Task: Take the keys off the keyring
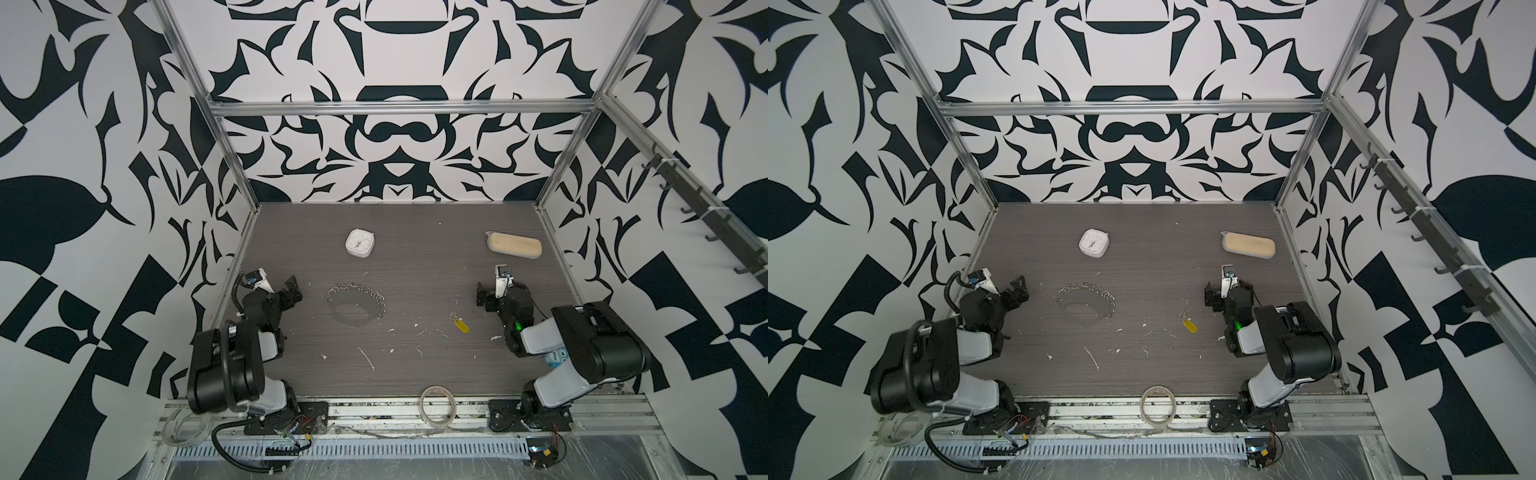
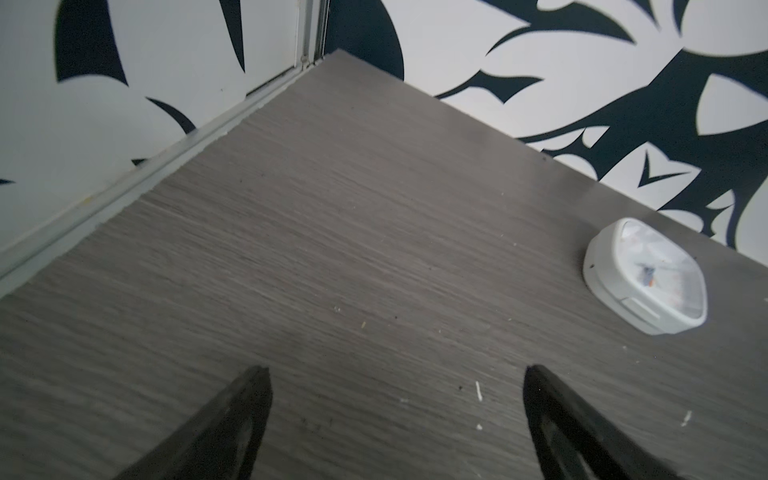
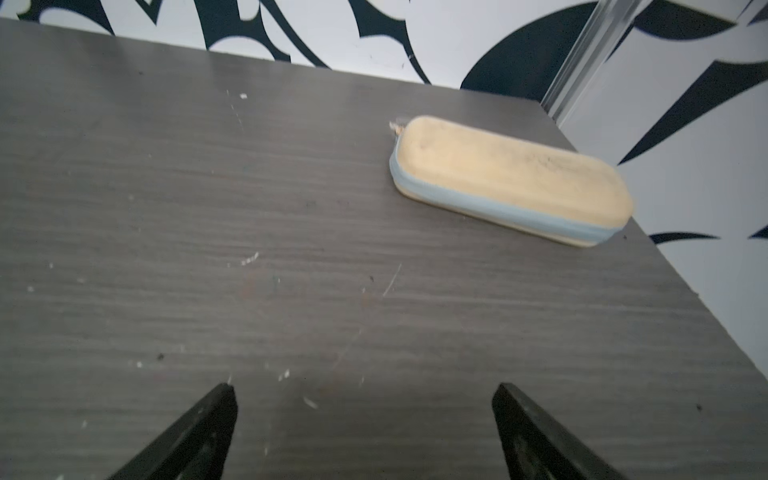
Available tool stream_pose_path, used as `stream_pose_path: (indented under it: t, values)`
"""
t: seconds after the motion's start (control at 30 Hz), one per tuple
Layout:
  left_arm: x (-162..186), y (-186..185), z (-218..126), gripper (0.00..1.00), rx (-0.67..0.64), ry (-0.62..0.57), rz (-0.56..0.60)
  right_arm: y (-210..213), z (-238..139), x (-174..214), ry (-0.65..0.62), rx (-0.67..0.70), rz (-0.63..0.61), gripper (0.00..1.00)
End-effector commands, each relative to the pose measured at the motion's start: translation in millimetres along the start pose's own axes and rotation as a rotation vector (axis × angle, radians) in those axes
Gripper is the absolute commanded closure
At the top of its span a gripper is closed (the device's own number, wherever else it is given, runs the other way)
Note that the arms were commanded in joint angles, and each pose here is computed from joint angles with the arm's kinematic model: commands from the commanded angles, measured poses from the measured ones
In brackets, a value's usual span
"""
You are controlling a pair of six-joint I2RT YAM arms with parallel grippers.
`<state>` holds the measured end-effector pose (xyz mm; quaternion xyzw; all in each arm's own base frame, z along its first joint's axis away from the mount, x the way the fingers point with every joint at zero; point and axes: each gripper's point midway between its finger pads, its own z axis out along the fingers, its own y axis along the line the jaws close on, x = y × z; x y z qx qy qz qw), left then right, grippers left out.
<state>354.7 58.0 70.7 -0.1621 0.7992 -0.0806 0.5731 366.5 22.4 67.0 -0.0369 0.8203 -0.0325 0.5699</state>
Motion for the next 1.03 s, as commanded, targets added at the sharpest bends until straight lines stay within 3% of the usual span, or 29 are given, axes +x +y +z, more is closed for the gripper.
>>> stream_pose_path:
  t: [0.0,0.1,0.2,0.27,1.0]
  values:
    - [-33.4,-17.9,1.8,0.01,0.067,-0.172,0.087,6.3,3.8,-19.8,-0.04,-0.042,-0.009,0.0]
    - [-25.4,-22.7,6.7,0.01,0.067,-0.069,0.11,3.4,6.2,-19.4,-0.03,-0.024,-0.003,0.0]
    - [-24.2,-42.1,21.0,0.01,0.176,-0.025,0.142,-9.7,14.9,-18.6,0.023,0.053,0.035,0.0]
    - [-19.6,-43.5,22.9,0.01,0.181,0.028,0.154,-12.8,13.4,-17.3,0.022,0.068,0.036,0.0]
    - [-21.6,-43.2,23.6,0.01,0.169,0.008,0.158,-9.2,14.1,-18.5,0.018,0.045,0.027,0.0]
